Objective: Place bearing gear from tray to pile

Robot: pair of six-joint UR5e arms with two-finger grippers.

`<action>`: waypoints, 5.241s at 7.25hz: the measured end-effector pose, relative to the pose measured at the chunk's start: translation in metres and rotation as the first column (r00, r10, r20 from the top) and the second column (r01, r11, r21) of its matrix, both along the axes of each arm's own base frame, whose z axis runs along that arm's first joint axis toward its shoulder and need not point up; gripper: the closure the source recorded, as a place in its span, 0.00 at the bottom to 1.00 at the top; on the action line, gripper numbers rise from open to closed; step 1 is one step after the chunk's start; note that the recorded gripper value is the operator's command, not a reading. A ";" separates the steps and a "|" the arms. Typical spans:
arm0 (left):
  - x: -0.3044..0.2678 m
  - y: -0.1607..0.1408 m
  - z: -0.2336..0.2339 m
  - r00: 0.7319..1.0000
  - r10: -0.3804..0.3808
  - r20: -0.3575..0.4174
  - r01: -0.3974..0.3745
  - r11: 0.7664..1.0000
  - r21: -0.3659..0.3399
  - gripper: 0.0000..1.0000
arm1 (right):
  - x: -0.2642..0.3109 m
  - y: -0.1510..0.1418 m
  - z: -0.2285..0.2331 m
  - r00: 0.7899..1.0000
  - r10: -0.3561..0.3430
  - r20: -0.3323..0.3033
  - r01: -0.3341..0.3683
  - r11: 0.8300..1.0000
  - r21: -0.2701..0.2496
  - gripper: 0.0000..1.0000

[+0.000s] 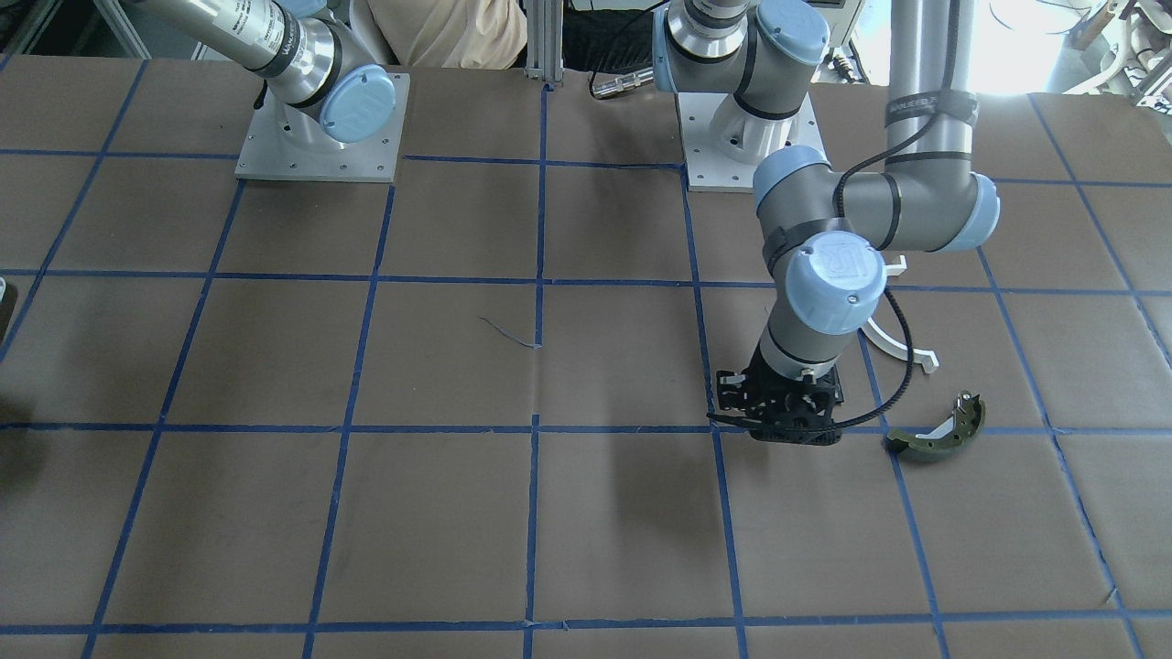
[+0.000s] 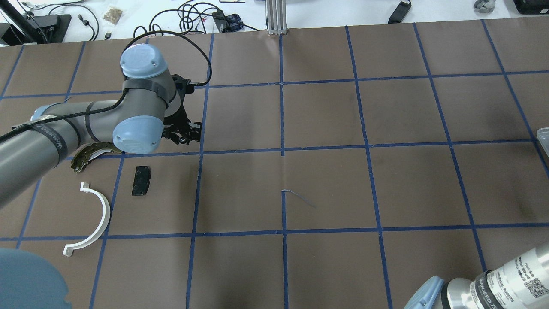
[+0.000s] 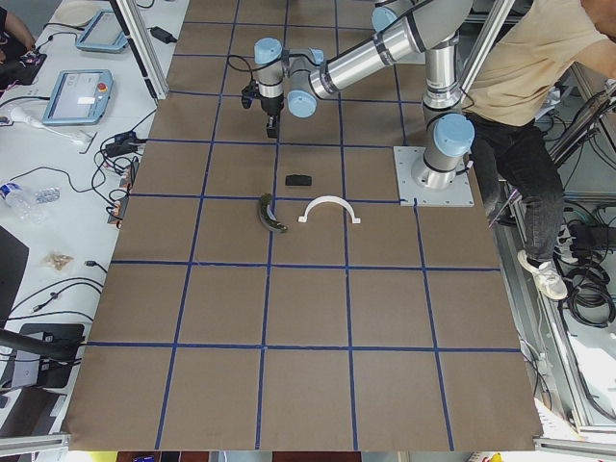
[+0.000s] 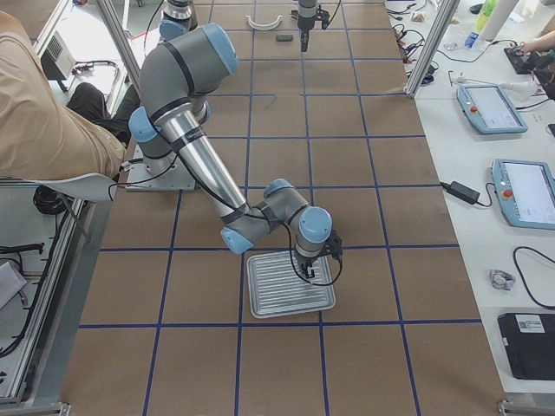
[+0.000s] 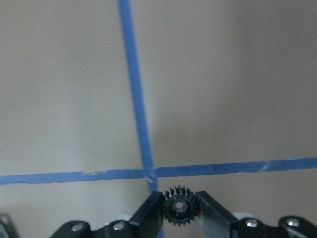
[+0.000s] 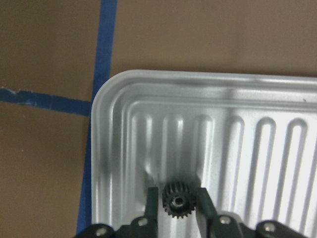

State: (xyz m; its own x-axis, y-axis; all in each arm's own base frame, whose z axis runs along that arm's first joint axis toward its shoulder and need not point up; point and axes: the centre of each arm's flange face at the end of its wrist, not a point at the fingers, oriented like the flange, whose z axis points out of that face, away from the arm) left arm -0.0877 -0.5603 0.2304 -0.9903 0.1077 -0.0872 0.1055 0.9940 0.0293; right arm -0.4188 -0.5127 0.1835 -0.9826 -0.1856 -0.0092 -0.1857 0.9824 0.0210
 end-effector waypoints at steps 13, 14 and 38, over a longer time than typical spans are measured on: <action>0.164 0.044 -0.043 0.996 0.088 -0.020 -0.087 0.995 0.055 0.00 | 0.550 -0.028 0.116 0.926 -0.374 0.042 0.374 0.927 -0.001 0.87; 0.160 0.037 -0.028 0.997 0.077 -0.013 -0.077 0.997 0.029 0.00 | 0.620 -0.014 0.103 0.907 -0.418 0.053 0.419 0.908 -0.012 0.87; -0.250 0.053 -0.022 0.984 0.164 -0.070 -0.164 0.986 0.007 0.00 | 0.570 0.032 0.293 0.998 -0.057 -0.034 0.056 0.998 -0.031 0.00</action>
State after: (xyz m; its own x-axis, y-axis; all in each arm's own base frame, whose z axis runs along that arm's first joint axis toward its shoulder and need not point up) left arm -0.3376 -0.5075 0.2087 -0.9983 -0.0565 -0.0172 -0.0570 0.9980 0.0291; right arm 0.1511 -0.4810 0.4769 -0.9911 -0.1295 0.0303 -0.1297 0.9916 -0.0026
